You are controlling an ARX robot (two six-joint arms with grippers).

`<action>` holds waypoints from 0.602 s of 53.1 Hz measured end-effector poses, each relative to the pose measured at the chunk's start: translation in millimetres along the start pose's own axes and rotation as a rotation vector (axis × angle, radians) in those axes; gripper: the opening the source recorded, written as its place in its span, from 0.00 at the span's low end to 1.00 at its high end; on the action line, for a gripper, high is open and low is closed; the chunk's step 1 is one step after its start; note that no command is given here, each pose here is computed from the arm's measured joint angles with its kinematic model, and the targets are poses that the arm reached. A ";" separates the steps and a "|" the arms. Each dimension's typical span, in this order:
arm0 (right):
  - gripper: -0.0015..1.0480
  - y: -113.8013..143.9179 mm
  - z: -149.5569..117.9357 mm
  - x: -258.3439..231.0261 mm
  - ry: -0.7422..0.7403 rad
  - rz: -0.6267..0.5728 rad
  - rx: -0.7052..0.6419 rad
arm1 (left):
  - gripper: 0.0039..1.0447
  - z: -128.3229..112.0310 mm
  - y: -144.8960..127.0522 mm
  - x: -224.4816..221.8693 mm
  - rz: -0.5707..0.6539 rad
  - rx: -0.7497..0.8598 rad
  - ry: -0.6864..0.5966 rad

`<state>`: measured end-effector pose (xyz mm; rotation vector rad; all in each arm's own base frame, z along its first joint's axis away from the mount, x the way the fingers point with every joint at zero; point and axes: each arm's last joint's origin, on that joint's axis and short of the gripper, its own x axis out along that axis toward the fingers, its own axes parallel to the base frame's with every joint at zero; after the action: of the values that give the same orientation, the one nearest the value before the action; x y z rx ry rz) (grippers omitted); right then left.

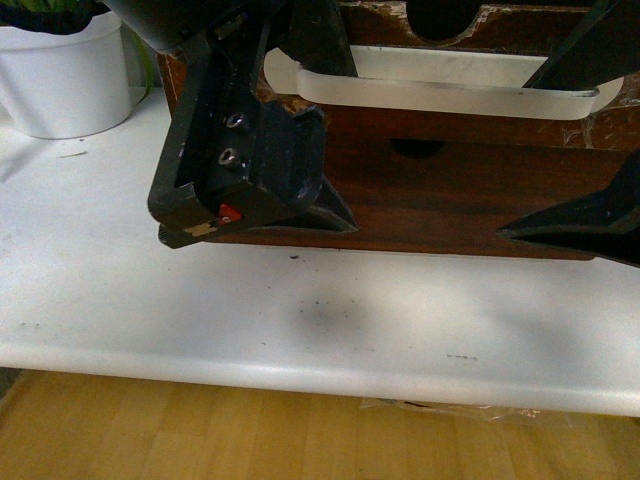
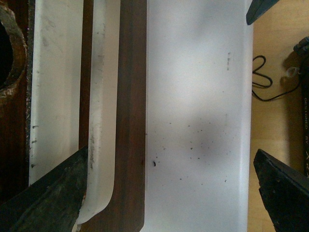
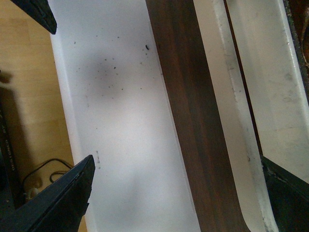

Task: Open drawer

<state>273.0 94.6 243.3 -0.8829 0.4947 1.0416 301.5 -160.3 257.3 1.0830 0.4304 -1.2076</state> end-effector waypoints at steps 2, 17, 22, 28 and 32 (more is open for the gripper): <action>0.91 3.0 -0.5 -1.7 -0.004 0.005 -0.010 | 0.94 1.2 -3.9 -2.0 -0.008 0.016 0.000; 0.91 32.9 -0.5 -17.3 -0.024 0.041 -0.049 | 0.94 6.3 -34.2 -16.9 -0.048 0.086 0.002; 0.91 46.8 -0.7 -22.7 -0.035 0.059 -0.062 | 0.94 8.1 -46.7 -22.4 -0.063 0.098 0.003; 0.91 58.0 -1.9 -28.3 -0.045 0.063 -0.062 | 0.94 10.9 -56.6 -27.0 -0.068 0.113 0.001; 0.91 60.0 -3.0 -29.5 -0.053 0.056 -0.052 | 0.94 11.8 -58.5 -29.0 -0.054 0.120 0.007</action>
<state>206.3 89.8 239.6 -0.8894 0.4515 1.1310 235.6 -152.9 259.6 1.1844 0.3990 -1.2908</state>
